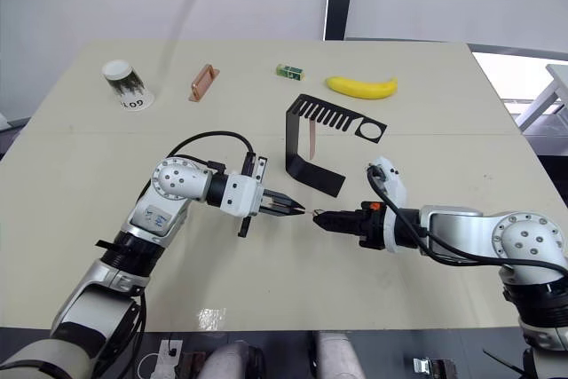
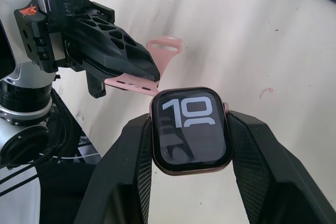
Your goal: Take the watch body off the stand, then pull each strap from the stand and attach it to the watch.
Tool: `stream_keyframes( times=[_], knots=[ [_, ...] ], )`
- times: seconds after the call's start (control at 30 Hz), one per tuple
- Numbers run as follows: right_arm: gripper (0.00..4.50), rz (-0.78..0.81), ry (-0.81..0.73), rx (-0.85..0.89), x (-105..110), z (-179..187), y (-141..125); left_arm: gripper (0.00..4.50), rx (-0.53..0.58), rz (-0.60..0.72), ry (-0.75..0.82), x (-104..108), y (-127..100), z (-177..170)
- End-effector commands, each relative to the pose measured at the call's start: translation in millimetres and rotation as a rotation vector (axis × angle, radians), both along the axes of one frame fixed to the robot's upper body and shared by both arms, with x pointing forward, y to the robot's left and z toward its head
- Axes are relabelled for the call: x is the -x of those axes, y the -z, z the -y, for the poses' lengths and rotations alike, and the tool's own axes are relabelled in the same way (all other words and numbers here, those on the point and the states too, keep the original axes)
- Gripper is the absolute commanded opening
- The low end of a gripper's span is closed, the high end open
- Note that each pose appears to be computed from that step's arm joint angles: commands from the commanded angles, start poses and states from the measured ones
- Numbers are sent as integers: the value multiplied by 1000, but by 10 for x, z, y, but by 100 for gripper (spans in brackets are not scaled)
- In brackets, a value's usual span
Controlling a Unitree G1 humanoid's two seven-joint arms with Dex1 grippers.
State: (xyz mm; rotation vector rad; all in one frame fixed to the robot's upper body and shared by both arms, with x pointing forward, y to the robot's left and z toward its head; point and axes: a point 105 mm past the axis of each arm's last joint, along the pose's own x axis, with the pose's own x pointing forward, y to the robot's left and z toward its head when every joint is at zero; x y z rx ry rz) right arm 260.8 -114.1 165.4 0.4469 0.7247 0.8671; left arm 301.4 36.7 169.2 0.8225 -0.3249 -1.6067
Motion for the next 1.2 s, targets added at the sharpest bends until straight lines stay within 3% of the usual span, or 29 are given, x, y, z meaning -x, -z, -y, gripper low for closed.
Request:
stream_keyframes(
  times=[0.03, 1.2],
  knots=[
    [161, 27, -32, -24, 31, -41, -102, 0, 18, 25, 14, 25, -65, 43],
    [161, 24, -25, 37, -6, -49, -66, 0, -1, 8, -14, 49, 40, 224]
  ],
)
